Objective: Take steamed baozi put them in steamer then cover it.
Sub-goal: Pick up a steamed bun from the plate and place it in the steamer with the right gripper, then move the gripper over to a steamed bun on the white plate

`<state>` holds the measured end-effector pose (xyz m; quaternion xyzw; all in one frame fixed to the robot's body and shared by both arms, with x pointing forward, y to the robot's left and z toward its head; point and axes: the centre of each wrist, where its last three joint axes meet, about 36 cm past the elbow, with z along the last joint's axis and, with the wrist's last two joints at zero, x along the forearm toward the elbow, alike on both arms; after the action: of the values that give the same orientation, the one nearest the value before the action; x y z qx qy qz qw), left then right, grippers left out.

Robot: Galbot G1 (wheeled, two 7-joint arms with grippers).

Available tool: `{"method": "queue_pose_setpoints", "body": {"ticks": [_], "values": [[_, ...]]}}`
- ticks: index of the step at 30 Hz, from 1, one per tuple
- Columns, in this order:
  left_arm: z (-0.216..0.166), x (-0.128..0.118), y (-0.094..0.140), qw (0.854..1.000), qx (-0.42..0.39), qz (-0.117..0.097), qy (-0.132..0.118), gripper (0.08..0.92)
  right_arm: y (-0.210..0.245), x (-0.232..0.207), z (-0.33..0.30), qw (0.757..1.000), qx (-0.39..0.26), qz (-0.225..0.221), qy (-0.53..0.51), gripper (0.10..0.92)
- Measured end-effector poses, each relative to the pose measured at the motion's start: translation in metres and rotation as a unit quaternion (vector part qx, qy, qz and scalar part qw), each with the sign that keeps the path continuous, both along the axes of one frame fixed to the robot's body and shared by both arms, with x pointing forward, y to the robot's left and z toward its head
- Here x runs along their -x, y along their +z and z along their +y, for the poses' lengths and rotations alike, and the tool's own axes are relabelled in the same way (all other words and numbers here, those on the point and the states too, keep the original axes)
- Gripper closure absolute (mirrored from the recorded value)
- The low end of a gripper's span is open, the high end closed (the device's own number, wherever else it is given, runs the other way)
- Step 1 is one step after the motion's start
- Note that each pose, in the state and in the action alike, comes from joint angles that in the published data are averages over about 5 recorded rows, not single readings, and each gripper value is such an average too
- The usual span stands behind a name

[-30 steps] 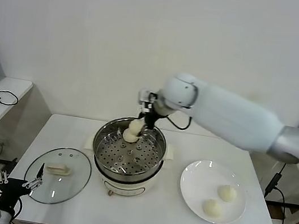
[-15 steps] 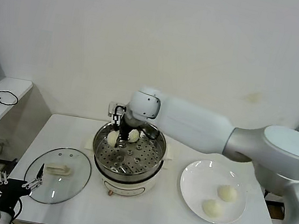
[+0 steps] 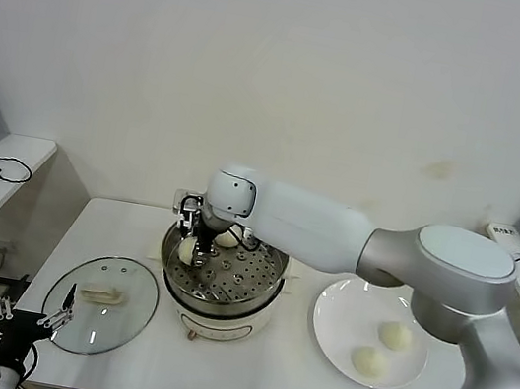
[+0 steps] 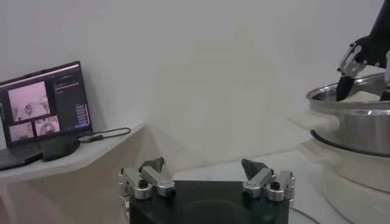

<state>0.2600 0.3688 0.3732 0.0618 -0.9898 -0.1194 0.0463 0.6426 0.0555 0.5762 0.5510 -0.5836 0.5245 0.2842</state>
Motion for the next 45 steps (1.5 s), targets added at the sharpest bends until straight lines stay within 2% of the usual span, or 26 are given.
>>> {"method": "queue_pose_setpoints", "body": {"ticks": [5, 8, 18, 29, 36, 45], "values": [[-0.001, 0.0, 0.0, 1.0, 0.001, -0.001, 0.0, 0.177, 0.0, -0.001, -0.002, 1.0, -0.006, 0.002, -0.004, 0.24], [-0.002, 0.0, 0.001, 1.0, 0.002, -0.001, -0.001, 0.177, 0.005, -0.001, -0.004, 1.0, -0.007, 0.004, -0.004, 0.206], [-0.003, 0.0, 0.004, 1.0, 0.001, -0.003, -0.003, 0.177, 0.057, -0.001, -0.046, 0.999, 0.012, -0.012, 0.029, 0.199], [-0.003, -0.001, 0.003, 1.0, -0.002, 0.001, -0.007, 0.177, 0.117, 0.016, -0.161, 0.996, 0.048, -0.036, 0.059, 0.2], [-0.003, 0.001, 0.001, 1.0, -0.004, 0.005, -0.008, 0.177, 0.109, 0.038, -0.251, 0.996, 0.075, -0.034, 0.044, 0.199], [-0.002, 0.002, -0.001, 1.0, -0.011, 0.012, -0.009, 0.177, 0.056, 0.069, -0.338, 0.995, 0.1, -0.014, 0.006, 0.199]]}}
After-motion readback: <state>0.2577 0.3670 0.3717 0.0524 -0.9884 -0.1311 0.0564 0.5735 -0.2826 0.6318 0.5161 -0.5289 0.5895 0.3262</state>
